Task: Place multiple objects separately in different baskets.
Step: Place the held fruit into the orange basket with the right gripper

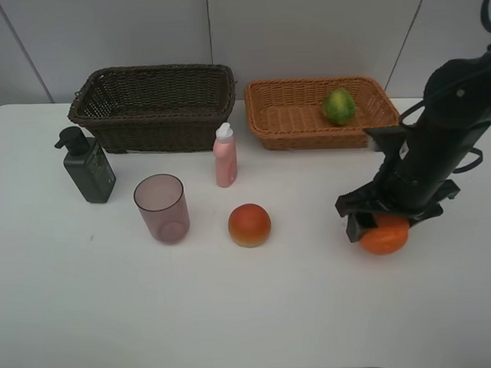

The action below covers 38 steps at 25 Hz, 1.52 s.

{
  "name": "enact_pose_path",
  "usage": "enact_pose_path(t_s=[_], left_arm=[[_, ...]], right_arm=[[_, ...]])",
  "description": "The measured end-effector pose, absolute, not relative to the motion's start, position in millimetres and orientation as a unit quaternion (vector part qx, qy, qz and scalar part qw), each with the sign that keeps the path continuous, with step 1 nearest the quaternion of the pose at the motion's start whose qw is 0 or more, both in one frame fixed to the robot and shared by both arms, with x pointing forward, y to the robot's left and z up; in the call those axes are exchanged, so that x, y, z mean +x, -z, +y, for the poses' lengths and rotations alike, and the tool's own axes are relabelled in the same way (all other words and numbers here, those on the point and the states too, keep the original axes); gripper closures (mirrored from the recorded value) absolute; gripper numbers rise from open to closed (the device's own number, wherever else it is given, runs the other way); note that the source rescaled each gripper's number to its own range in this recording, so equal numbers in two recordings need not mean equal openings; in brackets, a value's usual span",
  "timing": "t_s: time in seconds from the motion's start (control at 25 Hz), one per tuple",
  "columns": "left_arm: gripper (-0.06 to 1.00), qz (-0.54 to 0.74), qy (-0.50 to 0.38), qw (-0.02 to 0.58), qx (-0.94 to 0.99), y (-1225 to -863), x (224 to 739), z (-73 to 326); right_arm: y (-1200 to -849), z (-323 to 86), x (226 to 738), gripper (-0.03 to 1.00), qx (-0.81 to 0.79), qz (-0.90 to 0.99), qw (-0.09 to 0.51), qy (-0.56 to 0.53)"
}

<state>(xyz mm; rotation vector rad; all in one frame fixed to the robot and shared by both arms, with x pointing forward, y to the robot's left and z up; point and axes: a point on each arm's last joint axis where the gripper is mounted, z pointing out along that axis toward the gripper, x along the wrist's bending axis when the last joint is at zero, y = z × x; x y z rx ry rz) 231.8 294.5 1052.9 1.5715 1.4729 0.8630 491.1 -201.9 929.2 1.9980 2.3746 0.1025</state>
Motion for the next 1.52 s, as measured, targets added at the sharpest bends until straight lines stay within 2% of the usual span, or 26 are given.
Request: enact_pose_path(t_s=[0.32, 0.68, 1.0, 1.12, 1.52], left_arm=[[-0.05, 0.582, -0.341, 0.399, 0.621, -1052.9, 231.8, 294.5], [-0.05, 0.582, -0.341, 0.399, 0.621, -1052.9, 231.8, 294.5], [-0.05, 0.582, -0.341, 0.399, 0.621, -1052.9, 231.8, 294.5], [-0.05, 0.582, -0.341, 0.399, 0.621, -1052.9, 231.8, 294.5], [-0.05, 0.582, -0.341, 0.399, 0.621, -1052.9, 231.8, 294.5]], right_arm=[[-979.4, -183.3, 555.8, 0.66, 0.624, 0.776, 0.072, -0.060], [-994.6, -155.1, 633.8, 0.66, 0.603, 0.786, 0.102, -0.089], [-1007.9, -138.8, 676.3, 0.66, 0.598, 0.776, 0.136, -0.145], [-1005.8, -134.6, 686.7, 0.66, 0.595, 0.773, 0.147, -0.164], [-958.9, -126.9, 710.8, 0.66, 0.577, 0.776, 0.176, -0.187]])
